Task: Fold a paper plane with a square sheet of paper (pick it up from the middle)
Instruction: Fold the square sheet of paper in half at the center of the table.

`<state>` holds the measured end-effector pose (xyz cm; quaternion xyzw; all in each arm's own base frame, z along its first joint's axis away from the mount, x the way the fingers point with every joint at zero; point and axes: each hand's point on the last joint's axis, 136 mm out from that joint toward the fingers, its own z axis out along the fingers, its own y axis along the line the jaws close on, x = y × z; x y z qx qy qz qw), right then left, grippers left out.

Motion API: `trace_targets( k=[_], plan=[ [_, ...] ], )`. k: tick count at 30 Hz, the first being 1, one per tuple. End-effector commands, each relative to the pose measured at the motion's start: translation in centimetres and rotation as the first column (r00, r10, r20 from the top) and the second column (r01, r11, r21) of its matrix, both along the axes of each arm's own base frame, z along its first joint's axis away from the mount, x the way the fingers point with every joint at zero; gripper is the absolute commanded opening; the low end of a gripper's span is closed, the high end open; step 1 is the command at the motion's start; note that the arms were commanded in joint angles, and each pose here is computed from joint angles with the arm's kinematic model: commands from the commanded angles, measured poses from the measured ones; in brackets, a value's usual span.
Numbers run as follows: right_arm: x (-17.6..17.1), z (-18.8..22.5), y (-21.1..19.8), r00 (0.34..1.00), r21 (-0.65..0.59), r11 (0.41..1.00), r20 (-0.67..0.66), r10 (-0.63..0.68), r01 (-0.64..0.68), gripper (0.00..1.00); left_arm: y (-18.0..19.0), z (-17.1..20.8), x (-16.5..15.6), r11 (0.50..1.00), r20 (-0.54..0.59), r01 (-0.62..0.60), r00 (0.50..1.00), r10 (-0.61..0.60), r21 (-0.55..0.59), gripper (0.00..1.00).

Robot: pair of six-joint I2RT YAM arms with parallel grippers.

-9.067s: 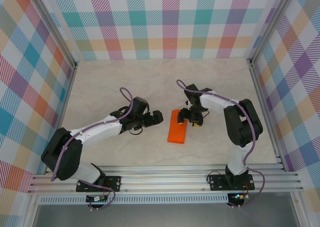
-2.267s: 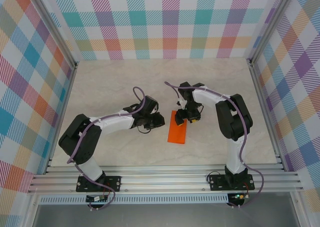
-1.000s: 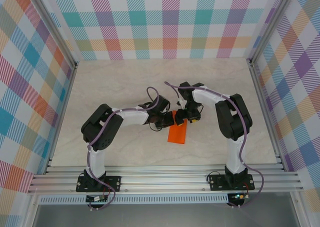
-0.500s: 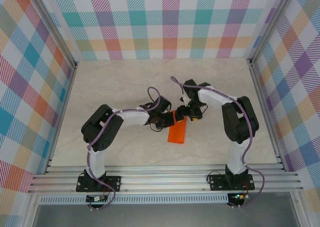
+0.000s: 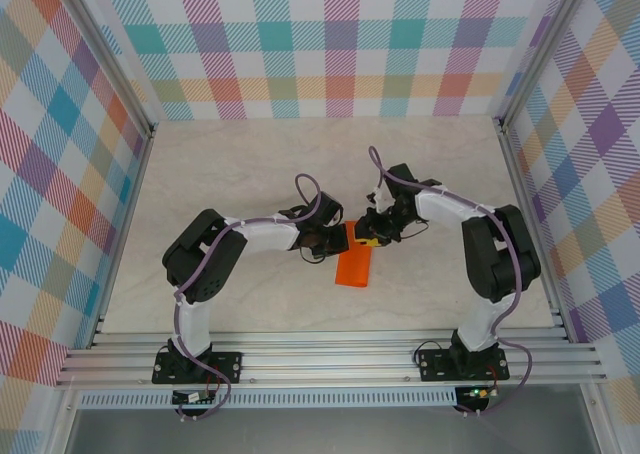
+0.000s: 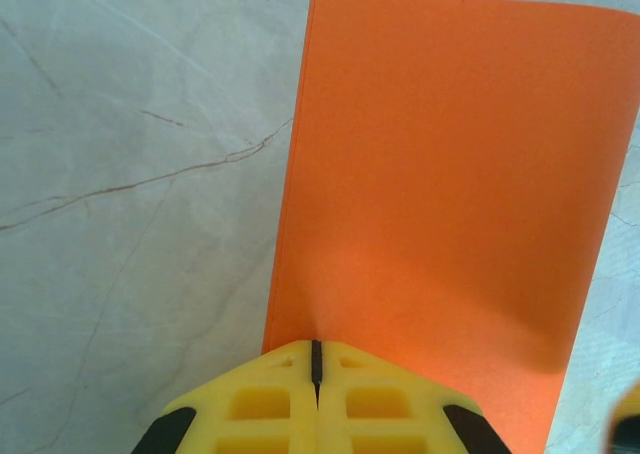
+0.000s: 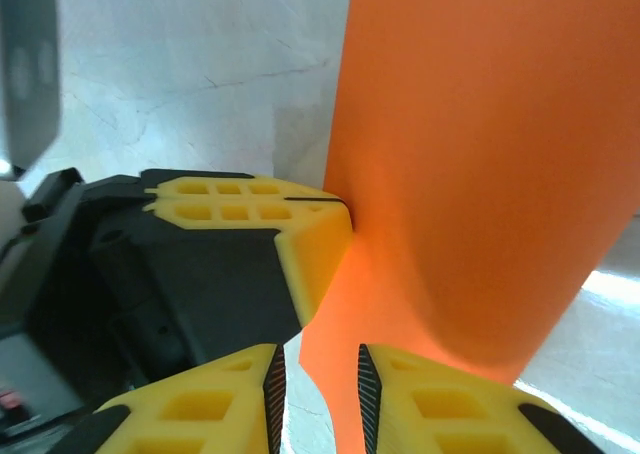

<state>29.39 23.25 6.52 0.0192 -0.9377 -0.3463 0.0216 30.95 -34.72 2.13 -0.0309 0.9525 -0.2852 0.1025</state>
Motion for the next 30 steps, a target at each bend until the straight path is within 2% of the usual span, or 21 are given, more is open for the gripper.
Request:
trace_targets(
  k=[1,22,26,30],
  plan=[
    [-0.3,-0.9,0.5,0.999,0.046,0.999,-0.034,-0.01,0.011,0.28,1.4,-2.4,-2.3,0.995,-0.074,0.031,0.997,-0.024,0.096,0.0],
    [-2.6,-7.0,-3.0,0.991,-0.067,0.997,-0.122,-0.058,0.05,0.32,1.3,-3.1,-2.8,0.993,-0.099,0.052,0.994,-0.042,0.105,0.0],
    [-2.5,-6.2,-3.0,0.993,-0.064,0.997,-0.107,-0.054,0.047,0.33,1.3,-3.2,-2.9,0.993,-0.101,0.056,0.994,-0.045,0.106,0.0],
    [-2.1,-2.6,-1.8,0.998,0.039,0.998,-0.045,-0.037,0.039,0.34,1.1,-3.0,-2.8,0.993,-0.099,0.06,0.994,-0.05,0.101,0.0]
  ],
)
